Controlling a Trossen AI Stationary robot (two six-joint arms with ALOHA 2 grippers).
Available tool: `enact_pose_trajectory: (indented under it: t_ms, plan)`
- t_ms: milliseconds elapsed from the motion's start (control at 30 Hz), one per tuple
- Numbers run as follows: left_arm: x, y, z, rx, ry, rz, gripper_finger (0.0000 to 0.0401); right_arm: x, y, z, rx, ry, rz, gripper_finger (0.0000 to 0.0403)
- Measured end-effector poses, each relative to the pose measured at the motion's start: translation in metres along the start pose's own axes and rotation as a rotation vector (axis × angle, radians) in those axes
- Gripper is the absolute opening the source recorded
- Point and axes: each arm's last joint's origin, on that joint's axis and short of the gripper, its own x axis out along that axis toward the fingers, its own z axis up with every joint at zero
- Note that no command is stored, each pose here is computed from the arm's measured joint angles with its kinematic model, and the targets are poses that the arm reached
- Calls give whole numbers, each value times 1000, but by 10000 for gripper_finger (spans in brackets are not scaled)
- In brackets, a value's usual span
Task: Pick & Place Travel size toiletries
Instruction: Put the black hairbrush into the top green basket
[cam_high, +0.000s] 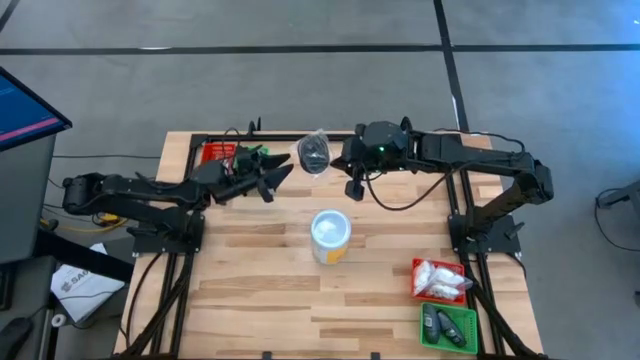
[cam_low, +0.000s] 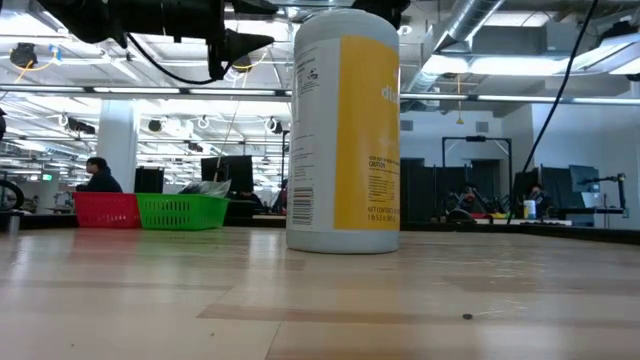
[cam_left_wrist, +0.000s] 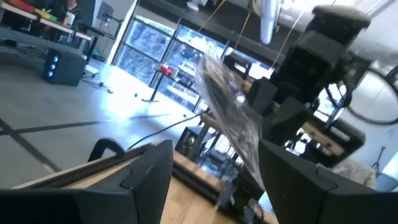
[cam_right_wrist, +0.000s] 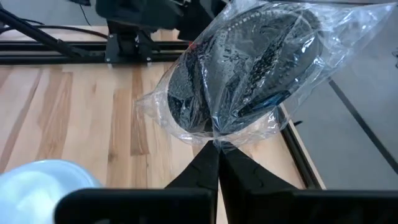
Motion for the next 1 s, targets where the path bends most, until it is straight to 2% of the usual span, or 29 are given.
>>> enact_pose_trajectory:
  t_ms: [167,433,633,1000]
  plan:
    - [5,-3,1,-25,-53,-75,227,0,0,2,2,-20,-1,0]
    - [18,-2,-12,-57,-108,-120,227,1,1,2,1,-22,1,0]
    - [25,8,-20,-80,-107,-94,226,0,7,2,-10,-23,17,0]
    - [31,11,-27,-146,-123,-185,180,0,8,2,-11,-23,19,0]
